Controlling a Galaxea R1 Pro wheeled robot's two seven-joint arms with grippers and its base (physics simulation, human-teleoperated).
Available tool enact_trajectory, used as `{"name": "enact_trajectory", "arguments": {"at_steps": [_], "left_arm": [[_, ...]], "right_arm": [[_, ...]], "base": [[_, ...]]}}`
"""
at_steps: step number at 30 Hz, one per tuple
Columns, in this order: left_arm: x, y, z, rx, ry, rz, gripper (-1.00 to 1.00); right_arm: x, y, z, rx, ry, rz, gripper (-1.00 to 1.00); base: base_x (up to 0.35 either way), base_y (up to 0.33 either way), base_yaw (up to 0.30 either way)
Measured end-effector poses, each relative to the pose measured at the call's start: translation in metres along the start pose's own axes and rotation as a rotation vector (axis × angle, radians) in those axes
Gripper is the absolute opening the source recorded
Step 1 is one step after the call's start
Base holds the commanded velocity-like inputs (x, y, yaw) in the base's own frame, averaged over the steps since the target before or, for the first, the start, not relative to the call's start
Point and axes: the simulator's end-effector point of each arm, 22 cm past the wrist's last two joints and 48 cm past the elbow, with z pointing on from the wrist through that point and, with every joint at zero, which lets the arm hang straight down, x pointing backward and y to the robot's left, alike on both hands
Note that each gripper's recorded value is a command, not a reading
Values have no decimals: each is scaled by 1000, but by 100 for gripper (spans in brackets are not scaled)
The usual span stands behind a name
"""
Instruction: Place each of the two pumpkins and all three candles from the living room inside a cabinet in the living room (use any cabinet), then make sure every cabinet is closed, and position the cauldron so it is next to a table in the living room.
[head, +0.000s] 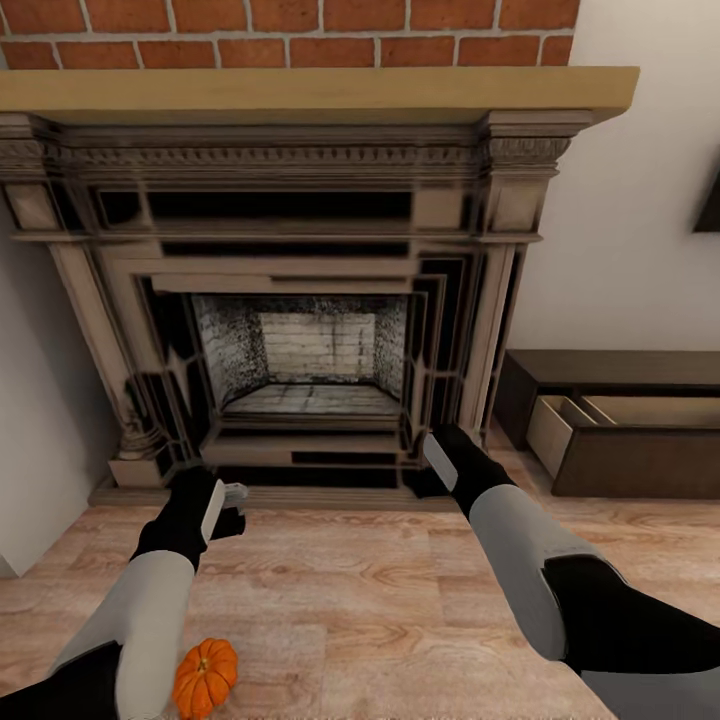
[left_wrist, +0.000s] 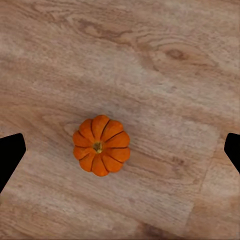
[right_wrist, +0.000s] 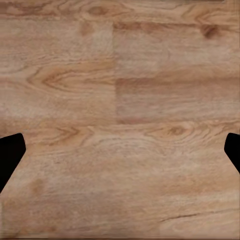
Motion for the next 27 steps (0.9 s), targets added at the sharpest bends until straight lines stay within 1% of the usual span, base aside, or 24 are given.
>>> {"name": "enact_trajectory", "arguments": {"at_steps": [4, 6, 8, 10, 12, 18, 23, 27], "left_arm": [[-8, 19, 6, -30, 0, -20, 100], [-11, 35, 11, -44, 2, -41, 100], [-14, 46, 15, -39, 3, -73, 100], [-18, 51, 17, -24, -1, -101, 100], [-19, 53, 20, -19, -1, -113, 100], [-14, 50, 32, -14, 15, -113, 100], [-7, 40, 42, -7, 32, -103, 100], [-8, 42, 47, -14, 30, -103, 100]], "right_arm": [[2, 4, 8, -11, 20, 9, 100], [3, 5, 12, -15, 27, 12, 100], [4, 6, 17, -16, 32, 14, 100], [5, 7, 21, -16, 36, 16, 100], [7, 8, 26, -17, 42, 17, 100], [9, 11, 41, -19, 44, 28, 100], [13, 13, 53, -19, 56, 28, 100], [9, 14, 63, -18, 32, 46, 100]], "base": [[0, 0, 0], [0, 0, 0], [0, 0, 0], [0, 0, 0], [0, 0, 0], [0, 0, 0], [0, 0, 0], [0, 0, 0]]}}
